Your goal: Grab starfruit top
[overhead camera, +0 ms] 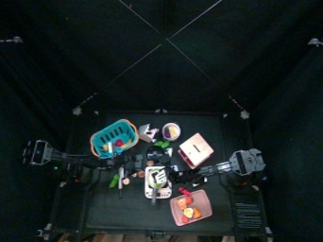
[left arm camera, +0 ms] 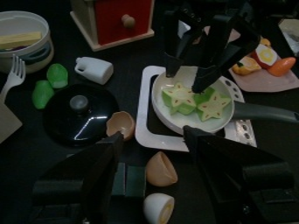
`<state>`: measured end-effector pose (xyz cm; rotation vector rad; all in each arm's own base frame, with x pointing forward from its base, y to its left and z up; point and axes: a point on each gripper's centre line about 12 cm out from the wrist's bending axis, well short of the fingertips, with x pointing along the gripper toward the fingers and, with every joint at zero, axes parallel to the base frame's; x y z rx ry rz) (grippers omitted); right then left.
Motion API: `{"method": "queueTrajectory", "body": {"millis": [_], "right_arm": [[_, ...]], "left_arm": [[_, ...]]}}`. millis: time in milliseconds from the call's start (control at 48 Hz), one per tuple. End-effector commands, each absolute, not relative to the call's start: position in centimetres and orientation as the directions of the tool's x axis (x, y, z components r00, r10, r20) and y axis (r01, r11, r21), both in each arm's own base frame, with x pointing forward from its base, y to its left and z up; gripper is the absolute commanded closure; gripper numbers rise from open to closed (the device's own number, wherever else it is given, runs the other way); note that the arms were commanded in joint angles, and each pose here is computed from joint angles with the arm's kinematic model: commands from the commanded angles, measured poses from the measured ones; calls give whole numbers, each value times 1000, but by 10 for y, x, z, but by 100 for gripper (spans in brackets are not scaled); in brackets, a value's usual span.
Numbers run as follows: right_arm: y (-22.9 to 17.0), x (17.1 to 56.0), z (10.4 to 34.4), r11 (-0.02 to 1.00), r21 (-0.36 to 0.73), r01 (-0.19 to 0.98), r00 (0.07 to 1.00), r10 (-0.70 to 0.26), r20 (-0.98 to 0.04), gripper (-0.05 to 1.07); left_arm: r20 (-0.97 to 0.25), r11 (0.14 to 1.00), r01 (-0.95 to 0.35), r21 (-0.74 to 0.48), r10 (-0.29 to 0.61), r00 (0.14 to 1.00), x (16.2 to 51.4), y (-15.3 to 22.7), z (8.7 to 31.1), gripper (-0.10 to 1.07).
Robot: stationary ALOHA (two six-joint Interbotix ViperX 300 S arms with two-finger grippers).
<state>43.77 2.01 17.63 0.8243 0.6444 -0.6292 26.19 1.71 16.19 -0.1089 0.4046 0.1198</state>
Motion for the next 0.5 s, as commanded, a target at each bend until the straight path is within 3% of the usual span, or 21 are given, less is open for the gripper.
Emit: {"method": "queueTrajectory", "body": {"millis": [0,188,479], "right_arm": [[23,435,203,573,477,667,694,-244,-678,13],[36,420,207,736,357,575,701,-218,-678,13],[63,408,208,907,181,381,705,-159,-691,13]], "left_arm": [[-386,987,-138,-80,97,918,264,18,166,5],[-386,987,-138,-80,97,918,264,18,166,5],[-386,987,-138,-80,97,918,264,18,166,5]]}}
